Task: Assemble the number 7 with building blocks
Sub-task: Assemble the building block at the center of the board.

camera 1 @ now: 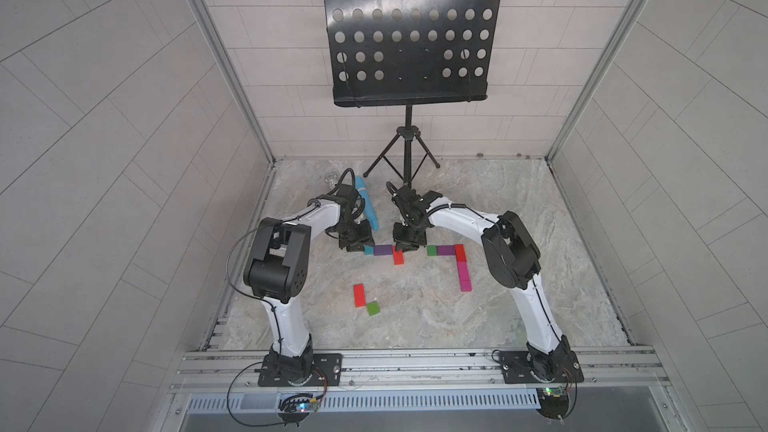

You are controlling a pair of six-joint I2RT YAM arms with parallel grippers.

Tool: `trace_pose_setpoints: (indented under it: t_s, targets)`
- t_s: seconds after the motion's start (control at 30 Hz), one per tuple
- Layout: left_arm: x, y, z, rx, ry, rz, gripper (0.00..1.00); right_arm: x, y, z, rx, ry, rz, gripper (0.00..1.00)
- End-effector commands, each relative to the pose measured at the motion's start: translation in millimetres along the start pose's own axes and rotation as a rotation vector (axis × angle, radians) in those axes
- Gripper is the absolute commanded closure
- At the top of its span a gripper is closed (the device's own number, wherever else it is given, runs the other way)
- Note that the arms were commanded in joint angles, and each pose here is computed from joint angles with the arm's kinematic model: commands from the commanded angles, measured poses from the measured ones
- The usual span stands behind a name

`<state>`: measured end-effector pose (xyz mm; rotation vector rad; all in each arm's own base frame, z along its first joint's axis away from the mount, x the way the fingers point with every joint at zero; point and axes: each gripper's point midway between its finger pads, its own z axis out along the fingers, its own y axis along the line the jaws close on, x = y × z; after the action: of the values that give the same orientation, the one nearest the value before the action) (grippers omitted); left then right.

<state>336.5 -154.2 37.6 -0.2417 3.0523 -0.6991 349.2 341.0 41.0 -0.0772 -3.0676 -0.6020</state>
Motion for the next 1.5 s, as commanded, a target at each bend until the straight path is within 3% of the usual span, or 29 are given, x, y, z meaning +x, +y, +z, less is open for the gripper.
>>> trace_pose_setpoints:
  t_s: [0.0,0.4,0.57,0.67,0.93,1.17,1.47]
  targets:
    - [-4,-5,-2,0.01,-0.01,0.012,0.57,-2,4,0,0.001,-0.007,0.012,0.73]
    - [-2,-4,-1,0.007,-0.006,0.009,0.57,-1,0,-1,0.022,-0.013,0.027,0.72]
    - [-3,-4,-6,0.002,-0.011,0.015,0.55,-7,4,-27,0.022,-0.091,-0.019,0.59]
    - [-5,-4,-15,-0.01,-0.034,0.025,0.48,-10,8,-42,0.014,-0.133,-0.051,0.54]
    - [-5,-4,-37,0.0,-0.066,0.015,0.41,10,11,-53,-0.014,-0.159,-0.208,0.5]
    - [-7,11,-47,0.024,-0.073,-0.04,0.37,42,-9,-46,0.119,-0.122,-0.443,0.46]
    - [-7,24,-52,0.044,-0.072,-0.085,0.35,51,-11,-20,0.159,-0.092,-0.517,0.49]
